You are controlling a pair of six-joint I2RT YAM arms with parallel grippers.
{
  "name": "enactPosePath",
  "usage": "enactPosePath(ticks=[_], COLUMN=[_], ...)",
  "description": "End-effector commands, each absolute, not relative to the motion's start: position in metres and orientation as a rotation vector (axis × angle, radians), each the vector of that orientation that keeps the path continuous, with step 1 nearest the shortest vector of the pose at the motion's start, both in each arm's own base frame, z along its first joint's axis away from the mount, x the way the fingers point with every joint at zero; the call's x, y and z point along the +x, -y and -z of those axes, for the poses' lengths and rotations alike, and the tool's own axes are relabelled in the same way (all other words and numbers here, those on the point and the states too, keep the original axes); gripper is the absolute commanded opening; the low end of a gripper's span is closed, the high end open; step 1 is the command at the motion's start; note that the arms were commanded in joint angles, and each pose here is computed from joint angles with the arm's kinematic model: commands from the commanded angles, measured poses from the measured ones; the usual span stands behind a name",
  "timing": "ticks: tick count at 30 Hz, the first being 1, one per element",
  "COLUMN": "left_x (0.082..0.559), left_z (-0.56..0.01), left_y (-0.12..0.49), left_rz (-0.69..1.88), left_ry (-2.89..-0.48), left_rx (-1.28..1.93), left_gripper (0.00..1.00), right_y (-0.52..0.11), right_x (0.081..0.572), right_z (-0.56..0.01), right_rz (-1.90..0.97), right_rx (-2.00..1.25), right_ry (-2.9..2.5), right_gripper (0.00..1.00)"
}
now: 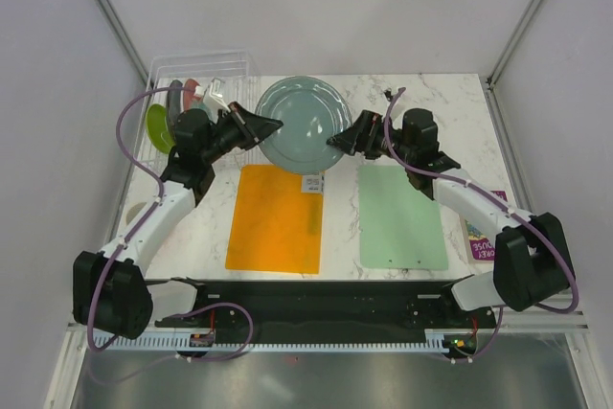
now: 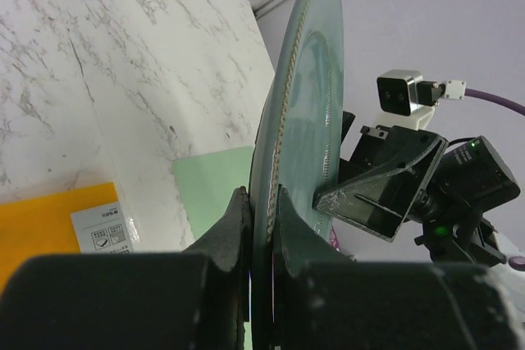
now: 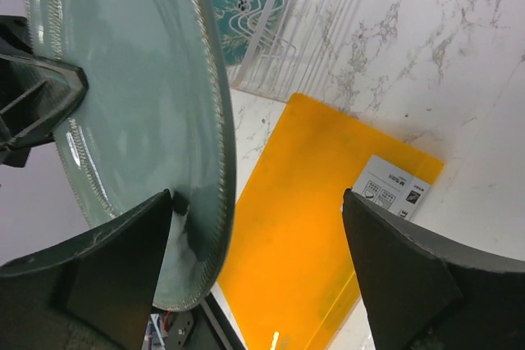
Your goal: Unload the plates from the dish rack
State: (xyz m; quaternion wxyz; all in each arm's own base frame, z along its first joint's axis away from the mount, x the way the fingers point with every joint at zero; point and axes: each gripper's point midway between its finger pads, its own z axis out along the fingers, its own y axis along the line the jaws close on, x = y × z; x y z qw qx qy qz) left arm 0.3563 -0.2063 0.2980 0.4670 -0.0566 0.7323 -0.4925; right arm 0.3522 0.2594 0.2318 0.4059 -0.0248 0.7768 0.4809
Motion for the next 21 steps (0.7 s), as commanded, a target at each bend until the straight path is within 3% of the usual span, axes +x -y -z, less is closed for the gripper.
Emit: enactPosePath(ticks=[1, 2, 3, 5, 7, 8, 9, 13, 15, 17, 21], left_x=[0.341, 0.341, 0.34, 0.34, 0.339, 0.34, 0.34, 0.341, 0.344, 0.349, 0.368], left_z=[-0.351, -0.345, -0.343, -0.334, -0.331, -0.325, -0.324, -0.307, -0.296, -0.285, -0.257], left_y=[0.218, 0.218, 0.218, 0.218, 0.218, 0.218, 0.218, 0.22, 0.22, 0.218, 0.199], left_rz=[1.391, 1.395, 1.399, 1.397, 1.401, 1.401, 1.401, 1.396, 1.37, 1.314, 1.073], left_ry=[-1.597, -1.607, -1.608, -1.624, -1.628, -1.638, -1.637, -1.666, -1.692, -1.732, -1.845], left_rx=[-0.077, -0.084, -0.086, -0.097, -0.1, -0.107, -0.103, -0.111, -0.108, -0.099, -0.12], left_gripper=[0.02, 0.02, 0.02, 0.02, 0.02, 0.02, 0.02, 0.02, 0.19, 0.43, 0.54], right_y=[-0.269, -0.269, -0.27, -0.271, -0.273, -0.274, -0.274, -0.271, -0.263, -0.252, -0.22], right_x=[0.356, 0.356, 0.357, 0.356, 0.354, 0.353, 0.354, 0.358, 0.369, 0.383, 0.417], right_z=[-0.255, -0.253, -0.255, -0.255, -0.256, -0.254, -0.255, -0.257, -0.26, -0.264, -0.273], right_rz=[-1.254, -1.256, -1.259, -1.271, -1.283, -1.29, -1.291, -1.263, -1.212, -1.173, -1.102], right_rx=[-0.142, -0.144, -0.153, -0.165, -0.181, -0.189, -0.189, -0.18, -0.141, -0.101, 0.007], right_ry=[-1.846, -1.849, -1.839, -1.838, -1.83, -1.831, -1.825, -1.811, -1.814, -1.82, -1.813], right_gripper=[0.88, 0.83, 0.71, 0.64, 0.42, 0.17, 0.0, 0.0, 0.0, 0.0, 0.0])
